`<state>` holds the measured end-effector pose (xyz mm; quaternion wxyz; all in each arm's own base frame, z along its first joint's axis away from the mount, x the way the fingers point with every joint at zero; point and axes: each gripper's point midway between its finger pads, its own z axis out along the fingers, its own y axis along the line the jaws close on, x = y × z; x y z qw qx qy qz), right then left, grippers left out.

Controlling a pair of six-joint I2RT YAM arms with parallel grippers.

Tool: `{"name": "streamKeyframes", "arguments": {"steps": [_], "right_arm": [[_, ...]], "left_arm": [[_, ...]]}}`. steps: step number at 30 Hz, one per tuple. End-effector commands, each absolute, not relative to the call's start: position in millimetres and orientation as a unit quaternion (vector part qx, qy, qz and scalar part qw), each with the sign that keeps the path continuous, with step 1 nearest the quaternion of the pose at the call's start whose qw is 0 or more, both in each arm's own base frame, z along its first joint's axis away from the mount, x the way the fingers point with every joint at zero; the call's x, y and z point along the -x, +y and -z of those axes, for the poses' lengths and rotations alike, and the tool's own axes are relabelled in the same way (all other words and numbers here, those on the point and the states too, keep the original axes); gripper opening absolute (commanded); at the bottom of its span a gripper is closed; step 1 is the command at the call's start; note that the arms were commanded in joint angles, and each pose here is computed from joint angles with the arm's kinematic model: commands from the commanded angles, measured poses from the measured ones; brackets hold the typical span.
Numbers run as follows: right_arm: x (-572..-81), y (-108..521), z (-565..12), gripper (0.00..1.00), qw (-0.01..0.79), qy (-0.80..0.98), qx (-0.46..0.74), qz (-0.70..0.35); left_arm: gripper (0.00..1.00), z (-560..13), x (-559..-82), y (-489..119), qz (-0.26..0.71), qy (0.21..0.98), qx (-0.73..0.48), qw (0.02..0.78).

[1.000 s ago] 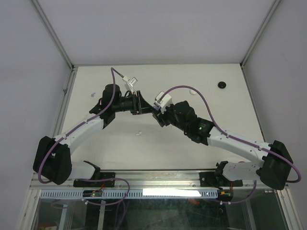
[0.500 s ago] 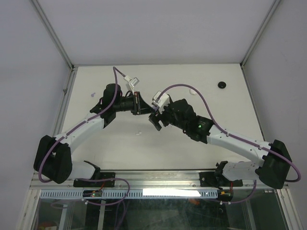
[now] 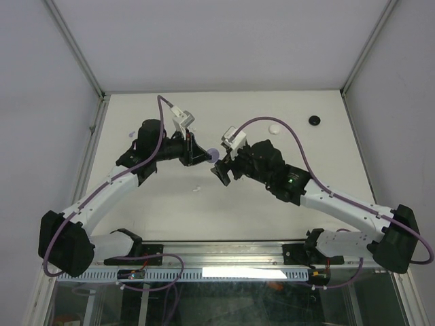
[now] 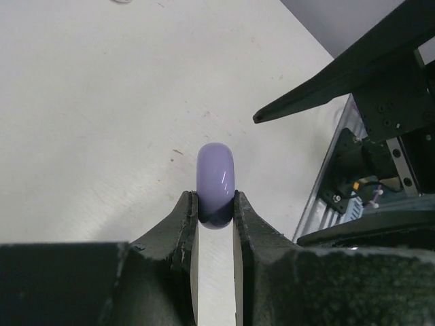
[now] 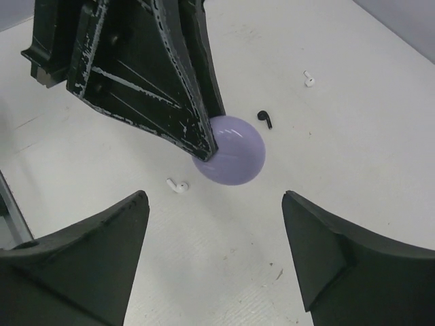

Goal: Insert the wireless bluetooth earbuds into the charging case
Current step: Open the charging case.

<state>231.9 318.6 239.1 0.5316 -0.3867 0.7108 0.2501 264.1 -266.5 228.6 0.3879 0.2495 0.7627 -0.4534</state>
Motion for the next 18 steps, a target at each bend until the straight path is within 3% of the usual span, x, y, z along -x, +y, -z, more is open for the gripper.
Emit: {"name": "streamKeyframes", "arguments": {"steps": [1, 6, 12, 18], "right_arm": [[-226, 319, -278, 0.82, 0.561, 0.68, 0.371, -0.292], [-219, 315, -274, 0.75, 0.522, 0.661, 0.388, -0.374], [-213, 313, -281, 0.74, 0.504, 0.605, 0.402, -0.467], [-222, 316, -280, 0.76, 0.492, 0.607, 0.386, -0.49]], "left_arm": [[0.0, -271, -273, -258, 0.402, 0.716, -0.309, 0.48], [0.0, -279, -264, -262, 0.409, 0.688, -0.354, 0.483], [0.0, -295, -247, -268, 0.433, 0.643, -0.402, 0.487], [0.0, -305, -242, -273, 0.455, 0.629, -0.408, 0.481]]}}
